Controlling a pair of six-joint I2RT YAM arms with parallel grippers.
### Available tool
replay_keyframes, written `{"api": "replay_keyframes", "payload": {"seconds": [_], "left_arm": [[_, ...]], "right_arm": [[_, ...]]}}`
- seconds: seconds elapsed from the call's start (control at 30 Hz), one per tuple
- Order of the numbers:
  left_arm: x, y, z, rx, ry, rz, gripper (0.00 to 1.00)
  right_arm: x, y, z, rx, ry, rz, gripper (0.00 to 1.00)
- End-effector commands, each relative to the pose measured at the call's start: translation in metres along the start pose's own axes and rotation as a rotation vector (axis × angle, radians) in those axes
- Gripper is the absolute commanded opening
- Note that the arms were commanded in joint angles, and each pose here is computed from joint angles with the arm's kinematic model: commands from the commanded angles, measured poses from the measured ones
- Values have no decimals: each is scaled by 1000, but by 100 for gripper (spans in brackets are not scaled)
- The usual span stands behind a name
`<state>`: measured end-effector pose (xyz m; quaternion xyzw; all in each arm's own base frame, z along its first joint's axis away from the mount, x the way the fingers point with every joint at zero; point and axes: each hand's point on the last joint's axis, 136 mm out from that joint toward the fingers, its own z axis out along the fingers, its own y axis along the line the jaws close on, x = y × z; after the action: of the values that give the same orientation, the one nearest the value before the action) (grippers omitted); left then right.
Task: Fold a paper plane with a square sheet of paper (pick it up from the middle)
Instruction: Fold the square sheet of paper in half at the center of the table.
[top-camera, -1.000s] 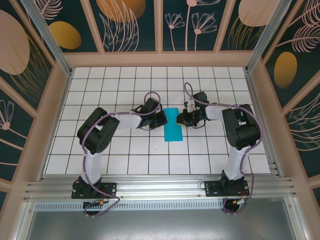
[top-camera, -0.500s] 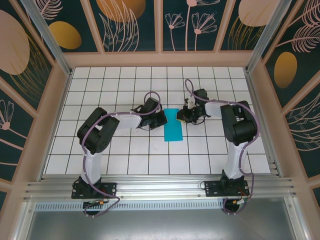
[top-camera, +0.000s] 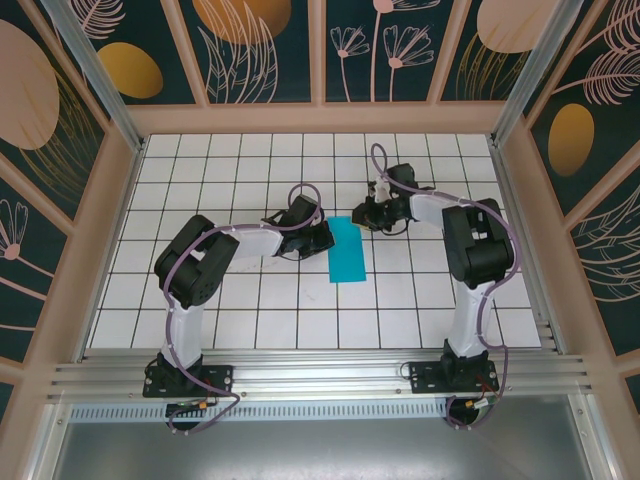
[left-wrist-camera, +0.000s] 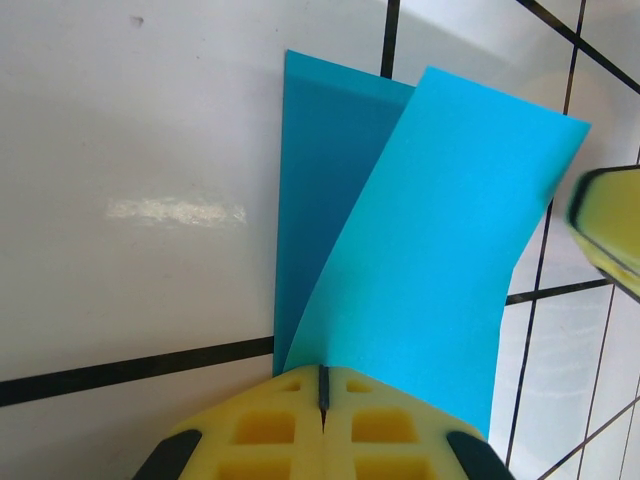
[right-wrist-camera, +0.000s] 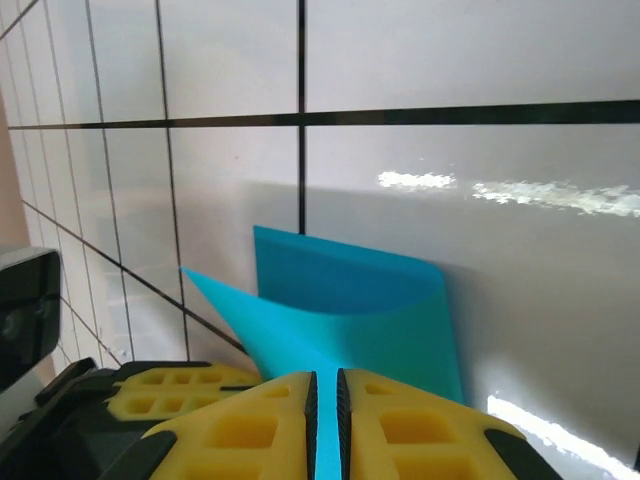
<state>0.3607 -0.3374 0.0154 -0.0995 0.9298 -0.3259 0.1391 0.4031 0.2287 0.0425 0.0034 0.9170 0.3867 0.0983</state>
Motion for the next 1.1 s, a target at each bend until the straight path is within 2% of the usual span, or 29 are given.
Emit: {"api": "replay_keyframes", "payload": {"seconds": [0.0, 0.17, 0.43, 0.93, 1.07], "left_arm": [[20, 35, 9, -122, 62, -3, 0], [19, 34, 8, -124, 59, 0, 0], [19, 34, 8, -125, 59, 3, 0], [18, 32, 7, -119, 58, 3, 0], [19, 33, 7, -120, 60, 1, 0]], "right_arm": [[7, -19, 12, 21, 44, 46, 17], [9, -36, 18, 87, 47, 67, 18], [-18, -5, -1, 51, -4, 17, 18], [-18, -29, 23, 81, 42, 61, 17], [-26, -15, 14, 58, 21, 40, 17]]}}
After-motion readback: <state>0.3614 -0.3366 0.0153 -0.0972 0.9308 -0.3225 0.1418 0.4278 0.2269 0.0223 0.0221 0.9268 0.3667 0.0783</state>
